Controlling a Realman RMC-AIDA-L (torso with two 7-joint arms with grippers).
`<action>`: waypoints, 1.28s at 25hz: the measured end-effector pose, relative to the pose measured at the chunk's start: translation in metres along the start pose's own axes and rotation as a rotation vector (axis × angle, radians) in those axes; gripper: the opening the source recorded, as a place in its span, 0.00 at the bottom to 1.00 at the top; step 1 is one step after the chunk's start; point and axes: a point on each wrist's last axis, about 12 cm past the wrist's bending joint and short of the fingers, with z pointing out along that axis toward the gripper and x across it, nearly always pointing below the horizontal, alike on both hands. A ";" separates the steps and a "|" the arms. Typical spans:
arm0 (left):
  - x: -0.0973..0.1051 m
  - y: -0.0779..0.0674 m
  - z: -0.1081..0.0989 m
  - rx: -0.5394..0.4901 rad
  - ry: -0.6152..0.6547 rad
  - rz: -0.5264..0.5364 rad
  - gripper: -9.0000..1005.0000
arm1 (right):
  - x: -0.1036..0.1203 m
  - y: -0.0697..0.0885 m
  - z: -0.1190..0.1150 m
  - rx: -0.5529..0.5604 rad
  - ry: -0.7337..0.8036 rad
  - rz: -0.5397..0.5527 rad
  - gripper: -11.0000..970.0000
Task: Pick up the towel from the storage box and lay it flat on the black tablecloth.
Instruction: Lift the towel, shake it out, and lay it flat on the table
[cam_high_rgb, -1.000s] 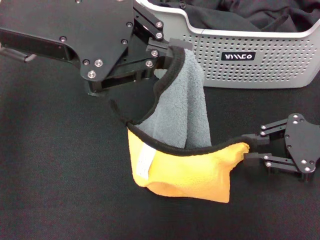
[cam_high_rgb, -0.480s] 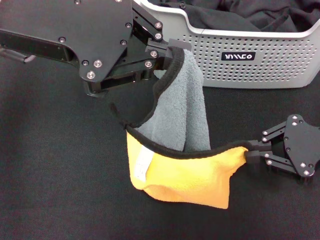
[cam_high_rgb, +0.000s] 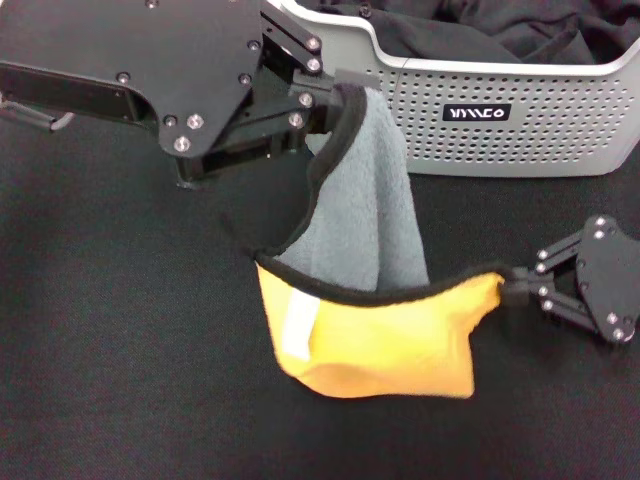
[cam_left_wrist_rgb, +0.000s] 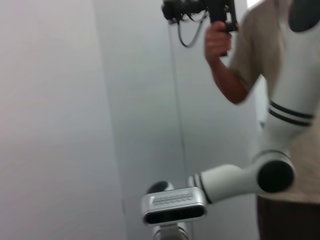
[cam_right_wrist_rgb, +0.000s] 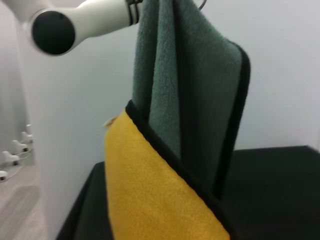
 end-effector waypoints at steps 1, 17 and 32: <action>0.003 0.000 -0.002 -0.018 -0.018 -0.012 0.02 | 0.000 0.000 0.000 0.000 0.000 0.000 0.04; 0.141 -0.019 -0.031 -0.496 -0.256 -0.459 0.05 | -0.144 -0.027 -0.029 0.174 -0.166 -0.405 0.03; 0.177 -0.042 -0.017 -0.504 -0.237 -0.671 0.35 | -0.261 -0.046 -0.022 0.229 -0.174 -0.642 0.04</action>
